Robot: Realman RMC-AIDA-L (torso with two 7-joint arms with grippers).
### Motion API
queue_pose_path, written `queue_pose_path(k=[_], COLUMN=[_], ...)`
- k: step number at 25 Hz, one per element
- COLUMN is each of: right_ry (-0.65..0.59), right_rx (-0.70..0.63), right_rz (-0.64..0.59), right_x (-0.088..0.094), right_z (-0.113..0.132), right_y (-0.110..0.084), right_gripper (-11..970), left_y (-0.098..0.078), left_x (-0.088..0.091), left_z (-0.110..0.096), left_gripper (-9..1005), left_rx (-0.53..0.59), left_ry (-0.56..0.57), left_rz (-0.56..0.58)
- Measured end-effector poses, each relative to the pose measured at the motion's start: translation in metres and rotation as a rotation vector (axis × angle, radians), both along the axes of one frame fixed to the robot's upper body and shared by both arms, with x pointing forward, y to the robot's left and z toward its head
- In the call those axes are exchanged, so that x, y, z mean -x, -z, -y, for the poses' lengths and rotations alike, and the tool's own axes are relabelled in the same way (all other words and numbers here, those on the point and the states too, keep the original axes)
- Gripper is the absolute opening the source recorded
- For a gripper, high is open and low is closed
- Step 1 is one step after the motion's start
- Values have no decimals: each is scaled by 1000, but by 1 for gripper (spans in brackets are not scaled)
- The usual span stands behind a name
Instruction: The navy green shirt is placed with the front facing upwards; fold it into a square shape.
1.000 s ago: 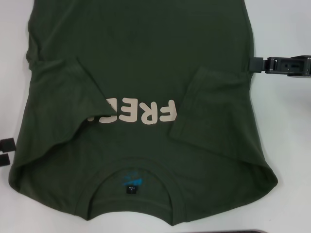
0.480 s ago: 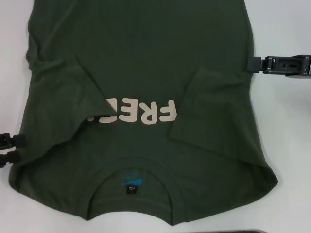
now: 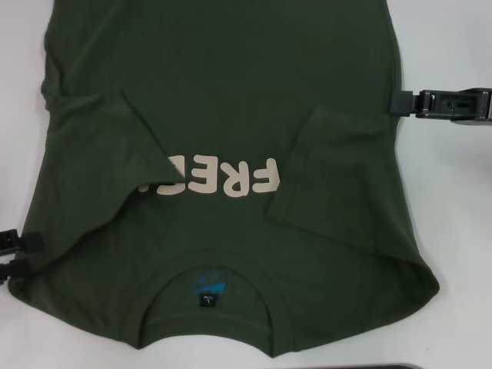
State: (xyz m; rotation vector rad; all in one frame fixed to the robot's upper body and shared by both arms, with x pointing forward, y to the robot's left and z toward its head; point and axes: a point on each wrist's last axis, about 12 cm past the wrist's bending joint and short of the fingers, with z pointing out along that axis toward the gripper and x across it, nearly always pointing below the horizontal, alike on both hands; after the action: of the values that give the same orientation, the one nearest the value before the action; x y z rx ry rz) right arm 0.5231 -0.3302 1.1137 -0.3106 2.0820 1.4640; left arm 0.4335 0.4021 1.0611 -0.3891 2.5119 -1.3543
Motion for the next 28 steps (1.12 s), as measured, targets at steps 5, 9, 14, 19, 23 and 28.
queue_pose_path(k=[5,9,14,19,23,28], right_ry=[0,3,4,2,2,1], right_rx=[1,2,3,3,5,4], right_rz=[1,-1,1,4,5,5], right_x=[-1,-1,-2,-3,-3,-3], right_z=[0,1,2,1,1,1], right_y=[0,-1,-2,-3,-3,-3], right_gripper=[789,790,790,790,790,790], left_y=[-1,-4,-17,-19,-18,-16], left_x=[1,2,3,4,5,4], left_z=[-4,-8,-18,-22,-24,-23], left_gripper=[764,760,755,741,733,734], left_rx=[-15,-30,-18,-35,-56,-76], left_ry=[3,20,20,2,0,13], left_rz=[-9,-23,-25,-51,-76,-97])
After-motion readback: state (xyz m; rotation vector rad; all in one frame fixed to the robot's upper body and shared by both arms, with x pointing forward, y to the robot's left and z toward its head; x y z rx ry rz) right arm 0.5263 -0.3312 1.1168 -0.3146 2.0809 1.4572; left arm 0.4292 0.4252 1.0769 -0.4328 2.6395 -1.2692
